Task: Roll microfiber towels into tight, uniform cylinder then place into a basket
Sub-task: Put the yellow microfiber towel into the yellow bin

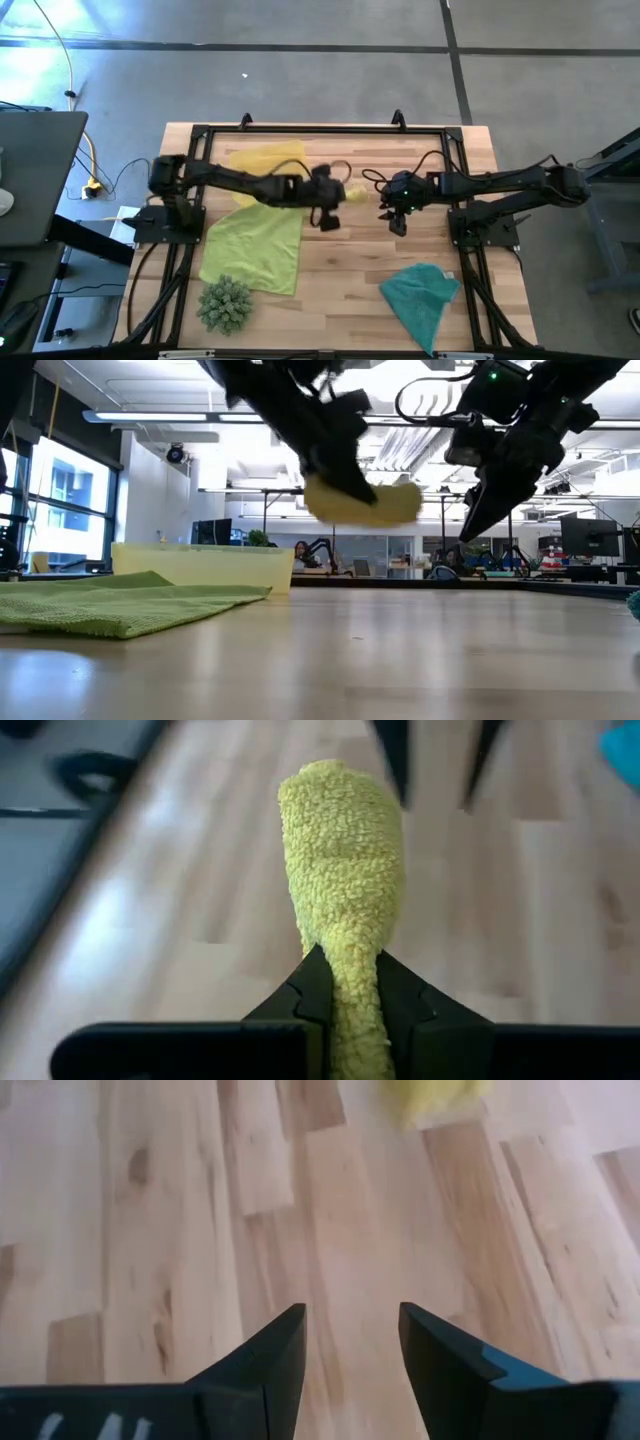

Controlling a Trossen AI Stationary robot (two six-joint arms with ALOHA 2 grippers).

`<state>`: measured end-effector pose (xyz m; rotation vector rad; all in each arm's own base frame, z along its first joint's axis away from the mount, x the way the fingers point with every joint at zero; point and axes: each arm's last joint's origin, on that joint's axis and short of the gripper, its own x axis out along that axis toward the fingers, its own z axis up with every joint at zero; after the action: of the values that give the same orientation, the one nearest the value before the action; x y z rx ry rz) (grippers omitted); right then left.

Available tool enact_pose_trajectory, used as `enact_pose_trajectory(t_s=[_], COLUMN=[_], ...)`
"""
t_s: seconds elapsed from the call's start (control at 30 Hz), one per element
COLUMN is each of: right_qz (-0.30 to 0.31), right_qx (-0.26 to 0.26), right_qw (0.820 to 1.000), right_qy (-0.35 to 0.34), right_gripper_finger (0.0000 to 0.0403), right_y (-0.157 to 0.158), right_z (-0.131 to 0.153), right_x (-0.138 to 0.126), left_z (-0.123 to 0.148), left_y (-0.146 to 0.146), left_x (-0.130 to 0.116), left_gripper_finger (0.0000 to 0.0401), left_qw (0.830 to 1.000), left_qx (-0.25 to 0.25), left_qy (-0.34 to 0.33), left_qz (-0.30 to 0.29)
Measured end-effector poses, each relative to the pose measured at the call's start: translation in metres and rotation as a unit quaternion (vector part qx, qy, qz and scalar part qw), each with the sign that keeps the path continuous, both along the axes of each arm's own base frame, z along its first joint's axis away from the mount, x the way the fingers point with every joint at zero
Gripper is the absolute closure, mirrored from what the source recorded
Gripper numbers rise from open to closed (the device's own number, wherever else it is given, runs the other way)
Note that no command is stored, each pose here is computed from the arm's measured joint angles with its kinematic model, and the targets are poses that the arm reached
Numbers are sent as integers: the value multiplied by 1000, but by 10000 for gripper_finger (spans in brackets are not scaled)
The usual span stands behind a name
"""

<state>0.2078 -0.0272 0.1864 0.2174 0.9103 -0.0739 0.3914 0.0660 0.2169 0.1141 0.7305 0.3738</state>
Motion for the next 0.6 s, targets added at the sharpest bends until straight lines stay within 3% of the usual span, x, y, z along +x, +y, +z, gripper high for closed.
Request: enact_pose_trajectory(t_s=[0.17, 0.27, 0.6], right_qz=[-7, -13, -16], right_qx=[-8, -17, -22], right_qw=[1000, 1000, 1000], right_qy=[5, 6, -13], right_gripper_finger=[249, 249, 249], right_y=[-1, -1, -2], right_z=[-1, -1, 2], right_x=[0, 0, 2], left_z=[28, 32, -27], left_y=[25, 37, 51], left_x=[-33, -59, -111], left_gripper_finger=[377, 377, 377], left_qw=[996, 991, 980], left_qx=[50, 54, 20], left_qy=[60, 91, 139], left_qz=[50, 80, 142])
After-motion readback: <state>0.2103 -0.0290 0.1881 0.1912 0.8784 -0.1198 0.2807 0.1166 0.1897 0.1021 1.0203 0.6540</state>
